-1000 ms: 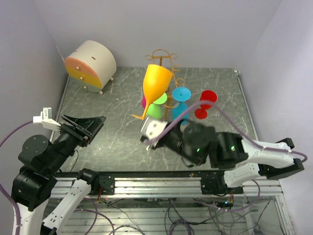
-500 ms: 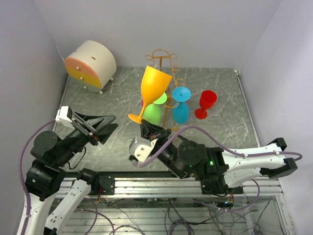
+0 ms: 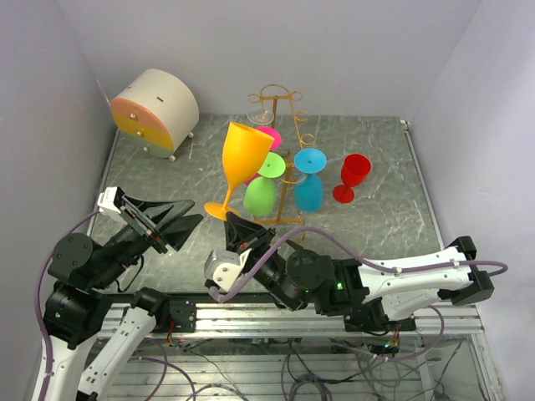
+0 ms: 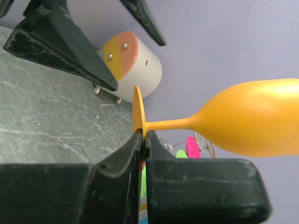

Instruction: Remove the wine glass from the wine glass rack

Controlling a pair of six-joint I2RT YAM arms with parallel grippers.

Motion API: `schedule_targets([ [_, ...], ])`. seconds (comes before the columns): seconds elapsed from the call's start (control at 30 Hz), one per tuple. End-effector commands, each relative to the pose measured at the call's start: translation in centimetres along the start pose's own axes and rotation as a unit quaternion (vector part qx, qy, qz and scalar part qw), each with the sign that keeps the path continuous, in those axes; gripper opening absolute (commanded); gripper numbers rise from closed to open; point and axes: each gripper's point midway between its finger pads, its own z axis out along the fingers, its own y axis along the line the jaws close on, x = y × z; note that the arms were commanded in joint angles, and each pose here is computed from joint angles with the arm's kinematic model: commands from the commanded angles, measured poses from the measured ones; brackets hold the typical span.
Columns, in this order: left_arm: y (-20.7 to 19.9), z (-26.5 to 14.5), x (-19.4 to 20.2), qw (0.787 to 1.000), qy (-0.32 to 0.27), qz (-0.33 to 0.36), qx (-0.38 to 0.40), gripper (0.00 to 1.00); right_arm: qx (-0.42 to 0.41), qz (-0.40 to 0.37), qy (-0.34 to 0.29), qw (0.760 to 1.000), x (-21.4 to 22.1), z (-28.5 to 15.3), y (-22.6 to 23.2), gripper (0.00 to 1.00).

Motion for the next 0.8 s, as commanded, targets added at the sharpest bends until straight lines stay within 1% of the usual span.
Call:
schedule_targets([
  [0.0, -0.9, -0.5, 1.4, 0.999, 0.038, -0.005, 0.017, 0.66, -0.009, 0.009, -0.038, 0.999, -2.1, -0.5, 1.5, 0.00],
  [0.43, 0.2, -0.1, 1.4, 0.999, 0.047, -0.010, 0.009, 0.65, -0.013, -0.013, -0.072, 0.997, -3.4, -0.8, 3.3, 0.00],
  [0.53, 0.3, 0.1, 1.4, 0.999, 0.047, -0.009, 0.010, 0.60, -0.023, -0.019, -0.077, 0.997, -3.6, -0.9, 4.1, 0.00],
  [0.7, -0.1, 0.3, 1.6, 0.998, 0.060, -0.005, 0.025, 0.41, -0.032, -0.025, -0.079, 0.996, -3.6, -1.1, 4.8, 0.00],
  [0.77, -0.2, 0.4, 1.8, 0.997, 0.065, -0.001, 0.029, 0.39, -0.033, -0.025, -0.081, 0.996, -3.6, -1.2, 4.9, 0.00],
])
